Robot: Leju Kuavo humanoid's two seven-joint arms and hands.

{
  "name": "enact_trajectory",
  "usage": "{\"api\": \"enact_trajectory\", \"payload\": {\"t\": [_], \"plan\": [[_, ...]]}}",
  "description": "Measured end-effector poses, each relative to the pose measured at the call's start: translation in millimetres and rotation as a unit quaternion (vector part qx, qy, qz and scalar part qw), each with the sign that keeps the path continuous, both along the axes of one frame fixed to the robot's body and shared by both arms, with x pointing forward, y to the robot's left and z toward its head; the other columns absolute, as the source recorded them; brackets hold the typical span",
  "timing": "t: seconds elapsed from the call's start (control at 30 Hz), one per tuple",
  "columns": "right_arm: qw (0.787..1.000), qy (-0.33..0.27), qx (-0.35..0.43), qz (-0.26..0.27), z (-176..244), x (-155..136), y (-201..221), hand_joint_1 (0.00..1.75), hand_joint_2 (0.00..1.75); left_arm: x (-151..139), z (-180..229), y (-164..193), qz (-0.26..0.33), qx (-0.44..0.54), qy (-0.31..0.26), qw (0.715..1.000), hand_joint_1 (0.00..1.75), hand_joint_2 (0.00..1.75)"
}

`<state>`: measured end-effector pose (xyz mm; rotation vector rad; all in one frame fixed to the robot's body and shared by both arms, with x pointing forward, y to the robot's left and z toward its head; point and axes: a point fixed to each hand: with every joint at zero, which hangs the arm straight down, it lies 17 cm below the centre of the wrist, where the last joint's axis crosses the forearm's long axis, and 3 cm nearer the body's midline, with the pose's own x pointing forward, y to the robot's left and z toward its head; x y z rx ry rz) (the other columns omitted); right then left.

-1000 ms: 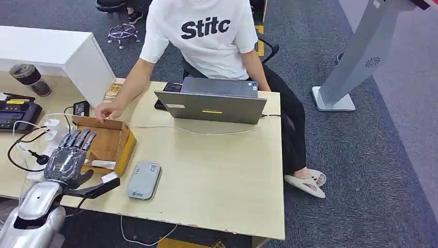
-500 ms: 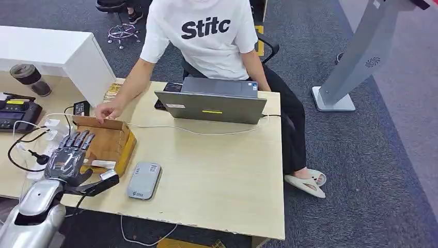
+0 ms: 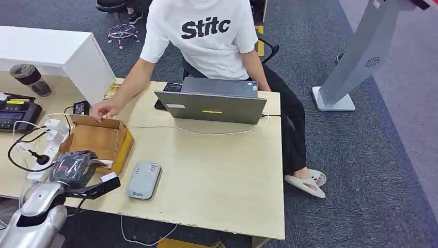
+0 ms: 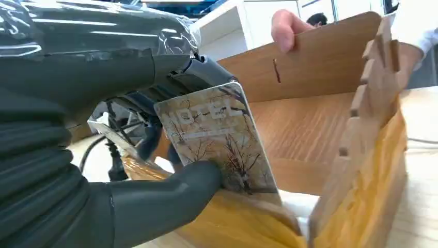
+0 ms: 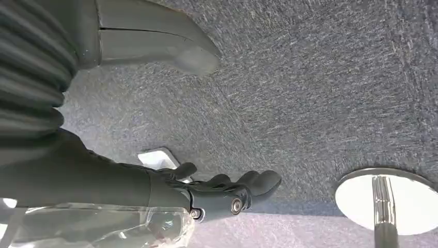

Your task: Pass the card to the sensor for recognition and then transmit it.

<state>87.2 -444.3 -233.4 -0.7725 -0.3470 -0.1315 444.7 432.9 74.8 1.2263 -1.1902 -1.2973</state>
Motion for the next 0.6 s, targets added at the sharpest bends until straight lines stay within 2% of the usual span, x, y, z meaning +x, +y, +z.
{"api": "enact_trajectory", "payload": {"t": [0.03, 0.07, 0.27, 0.4, 0.5, 0.6], "plan": [[1.000, 0.000, 0.000, 0.000, 0.0, 0.1, 0.0, 0.00, 1.75, 0.3, -0.5, -1.4, -0.002, -0.003, 0.002, 1.000, 1.31, 1.75], [1.000, 0.000, 0.000, 0.001, 0.0, 0.4, 0.2, 0.00, 1.75, 0.8, -1.1, -4.4, -0.007, -0.008, 0.004, 1.000, 1.41, 1.75], [1.000, 0.001, 0.000, 0.006, 0.0, 1.1, 0.5, 0.00, 1.75, 1.7, -2.2, -8.0, -0.014, -0.009, 0.009, 1.000, 1.48, 1.75], [1.000, 0.002, -0.001, 0.008, 0.0, 1.3, 0.6, 0.00, 1.75, 2.2, -1.0, -8.7, -0.016, -0.005, 0.006, 1.000, 1.47, 1.75], [1.000, 0.002, -0.001, 0.008, 0.0, 1.2, 0.6, 0.00, 1.75, 2.7, 0.7, -7.7, -0.013, 0.000, 0.001, 1.000, 1.75, 1.75], [1.000, 0.002, -0.002, 0.008, 0.5, 1.4, -0.3, 0.00, 1.75, 3.5, 3.6, -6.4, -0.009, 0.006, -0.006, 1.000, 1.75, 1.75]]}}
